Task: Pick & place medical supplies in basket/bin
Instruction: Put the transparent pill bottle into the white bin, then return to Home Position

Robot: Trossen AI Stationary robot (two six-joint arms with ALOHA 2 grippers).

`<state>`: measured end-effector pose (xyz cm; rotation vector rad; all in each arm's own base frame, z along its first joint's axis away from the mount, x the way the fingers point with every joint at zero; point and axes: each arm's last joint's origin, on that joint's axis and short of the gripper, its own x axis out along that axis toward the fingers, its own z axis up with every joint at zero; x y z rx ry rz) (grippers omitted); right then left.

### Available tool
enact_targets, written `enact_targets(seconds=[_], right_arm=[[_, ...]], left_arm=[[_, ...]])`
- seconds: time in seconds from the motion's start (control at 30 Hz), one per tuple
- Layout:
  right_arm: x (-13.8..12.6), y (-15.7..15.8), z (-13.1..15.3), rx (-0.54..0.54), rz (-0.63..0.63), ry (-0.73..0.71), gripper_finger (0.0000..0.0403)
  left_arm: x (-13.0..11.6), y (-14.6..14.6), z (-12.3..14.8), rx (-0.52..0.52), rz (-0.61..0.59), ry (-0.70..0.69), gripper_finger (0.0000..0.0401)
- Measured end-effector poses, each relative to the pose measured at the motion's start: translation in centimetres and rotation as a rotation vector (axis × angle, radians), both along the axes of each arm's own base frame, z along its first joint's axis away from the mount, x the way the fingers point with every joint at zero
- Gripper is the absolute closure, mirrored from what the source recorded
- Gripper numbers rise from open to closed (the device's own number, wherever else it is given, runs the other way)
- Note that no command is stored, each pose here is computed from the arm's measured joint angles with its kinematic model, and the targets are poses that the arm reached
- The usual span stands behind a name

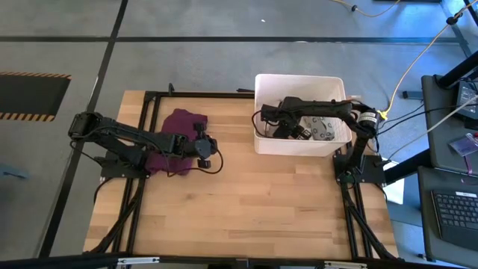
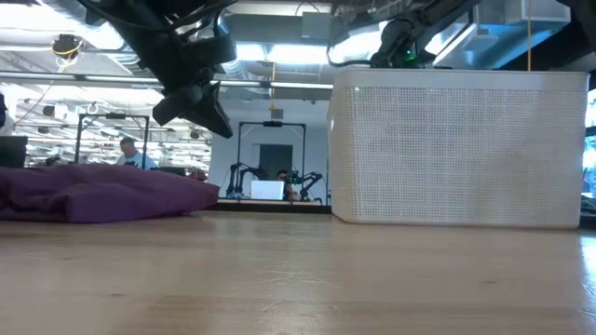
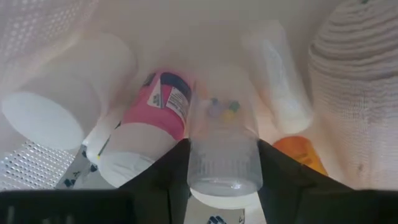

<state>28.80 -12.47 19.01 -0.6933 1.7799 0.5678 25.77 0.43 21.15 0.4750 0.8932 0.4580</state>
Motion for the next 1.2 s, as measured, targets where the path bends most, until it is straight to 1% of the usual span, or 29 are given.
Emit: enact_targets(seconds=[0.17, 0.37, 0.47, 0.53, 0.63, 0.77, 0.83, 0.87, 0.9, 0.97, 1.03, 1.07, 1.13, 1.2], right_arm=[[0.0, 0.0, 0.0, -0.012, -0.061, -0.017, 0.0225], [0.3, -0.1, -0.1, -0.034, -0.093, -0.049, 0.0173], [0.3, -0.2, 0.2, -0.059, -0.097, -0.035, 0.0155], [0.4, -0.2, 1.0, -0.061, -0.120, -0.028, 0.0150], [0.7, -0.3, 2.9, -0.075, -0.188, -0.033, 0.0147], [1.1, -0.5, 6.2, -0.107, -0.315, -0.069, 0.0146], [1.3, -0.6, 8.2, -0.095, -0.424, -0.143, 0.0146], [1.4, -0.7, 9.4, -0.068, -0.490, -0.201, 0.0146], [1.3, -0.8, 10.7, -0.025, -0.561, -0.273, 0.0146], [0.8, -0.5, 13.4, 0.107, -0.672, -0.405, 0.0146], [-0.3, 0.3, 15.8, 0.231, -0.705, -0.516, 0.0146], [-0.9, 0.8, 17.0, 0.268, -0.714, -0.585, 0.0146], [-2.6, 1.9, 19.2, 0.291, -0.737, -0.736, 0.0146], [-4.6, 3.1, 20.7, 0.304, -0.777, -0.864, 0.0146]], left_arm=[[0.0, 0.0, 0.0, 0.000, 0.000, 0.000, 0.0393], [0.0, 0.0, 0.0, 0.000, 0.000, 0.000, 0.0395], [0.0, 0.0, 0.0, 0.002, -0.002, 0.002, 0.0395], [0.0, 0.0, 0.0, 0.022, -0.009, 0.014, 0.0395], [0.0, 0.1, 0.1, 0.032, -0.006, 0.015, 0.0395], [-0.1, 1.3, 0.8, -0.002, 0.021, -0.028, 0.0395], [-0.3, 2.2, 1.4, -0.038, 0.028, -0.063, 0.0393], [-0.4, 2.7, 1.6, -0.061, 0.030, -0.082, 0.0392], [-0.6, 3.3, 2.0, -0.090, 0.028, -0.102, 0.0391], [-1.2, 4.6, 2.8, -0.149, 0.014, -0.148, 0.0389], [-1.9, 5.9, 3.7, -0.219, -0.013, -0.211, 0.0388], [-2.3, 6.5, 4.0, -0.243, -0.023, -0.251, 0.0389], [-3.3, 7.5, 4.5, -0.270, -0.038, -0.334, 0.0390], [-4.7, 8.2, 4.3, -0.287, -0.030, -0.392, 0.0389]])
